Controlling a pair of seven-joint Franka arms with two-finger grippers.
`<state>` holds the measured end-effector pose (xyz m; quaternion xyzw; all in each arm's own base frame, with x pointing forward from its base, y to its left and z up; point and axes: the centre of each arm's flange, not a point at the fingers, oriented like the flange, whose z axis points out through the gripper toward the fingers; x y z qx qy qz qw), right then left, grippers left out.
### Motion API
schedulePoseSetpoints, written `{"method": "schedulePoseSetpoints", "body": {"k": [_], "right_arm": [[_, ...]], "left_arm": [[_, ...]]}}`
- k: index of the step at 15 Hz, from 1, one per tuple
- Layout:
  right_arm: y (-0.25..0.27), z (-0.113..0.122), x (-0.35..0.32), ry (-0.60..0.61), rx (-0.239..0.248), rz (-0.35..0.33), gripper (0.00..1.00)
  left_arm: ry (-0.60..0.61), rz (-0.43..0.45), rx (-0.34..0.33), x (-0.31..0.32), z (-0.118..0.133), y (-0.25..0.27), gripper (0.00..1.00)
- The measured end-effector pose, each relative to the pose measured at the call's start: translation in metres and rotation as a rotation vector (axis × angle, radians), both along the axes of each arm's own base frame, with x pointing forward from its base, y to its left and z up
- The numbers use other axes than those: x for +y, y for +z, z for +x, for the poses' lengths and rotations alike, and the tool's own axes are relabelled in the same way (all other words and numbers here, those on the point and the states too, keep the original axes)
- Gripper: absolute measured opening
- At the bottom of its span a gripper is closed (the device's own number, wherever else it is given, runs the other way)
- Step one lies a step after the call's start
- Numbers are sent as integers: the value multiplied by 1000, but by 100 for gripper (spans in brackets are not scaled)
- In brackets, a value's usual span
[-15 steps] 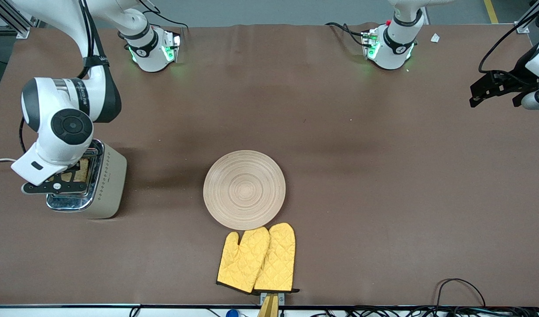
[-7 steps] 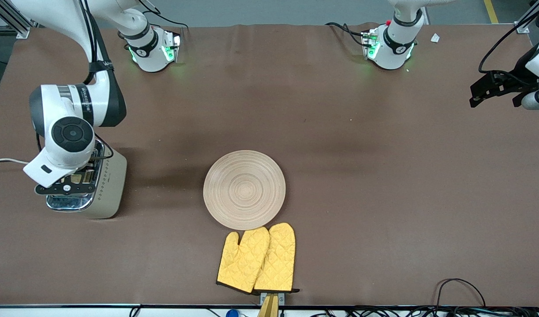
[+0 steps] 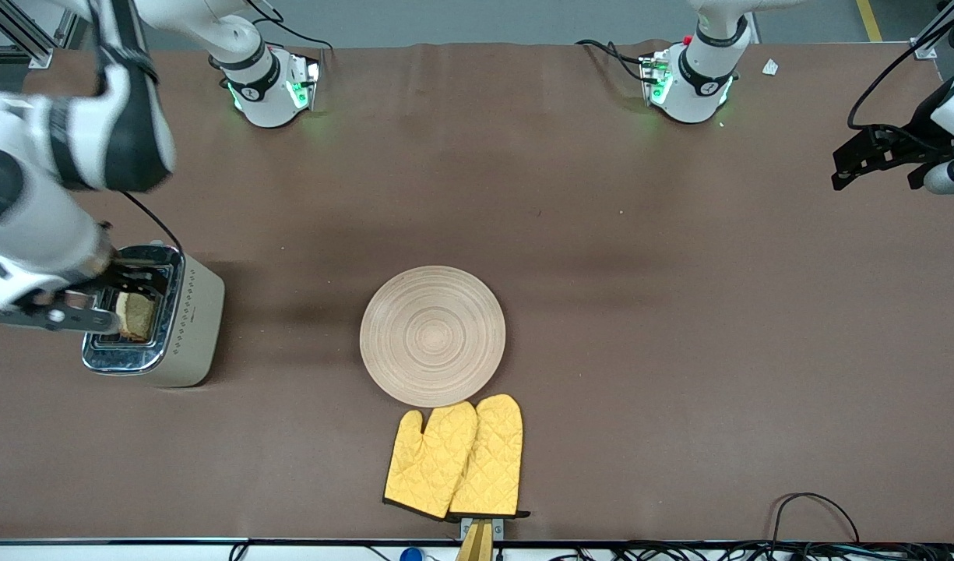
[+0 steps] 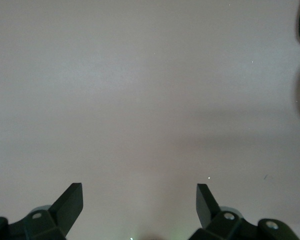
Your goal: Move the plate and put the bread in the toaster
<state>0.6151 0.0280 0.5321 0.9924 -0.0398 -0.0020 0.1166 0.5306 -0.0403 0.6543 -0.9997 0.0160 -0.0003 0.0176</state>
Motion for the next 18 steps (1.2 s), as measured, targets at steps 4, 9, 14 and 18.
{"method": "schedulePoseSetpoints", "body": {"k": [4, 9, 14, 18], "right_arm": [[109, -23, 1, 4, -46, 104, 100], [137, -32, -24, 106, -37, 128, 100], [123, -48, -58, 101, 10, 177, 100], [131, -62, -48, 127, 1, 191, 100]], "left_arm": [[1, 0, -1, 0, 0, 1, 100], [1, 0, -4, 0, 0, 2, 100], [1, -1, -2, 0, 1, 1, 100], [1, -2, -13, 1, 2, 5, 100]]}}
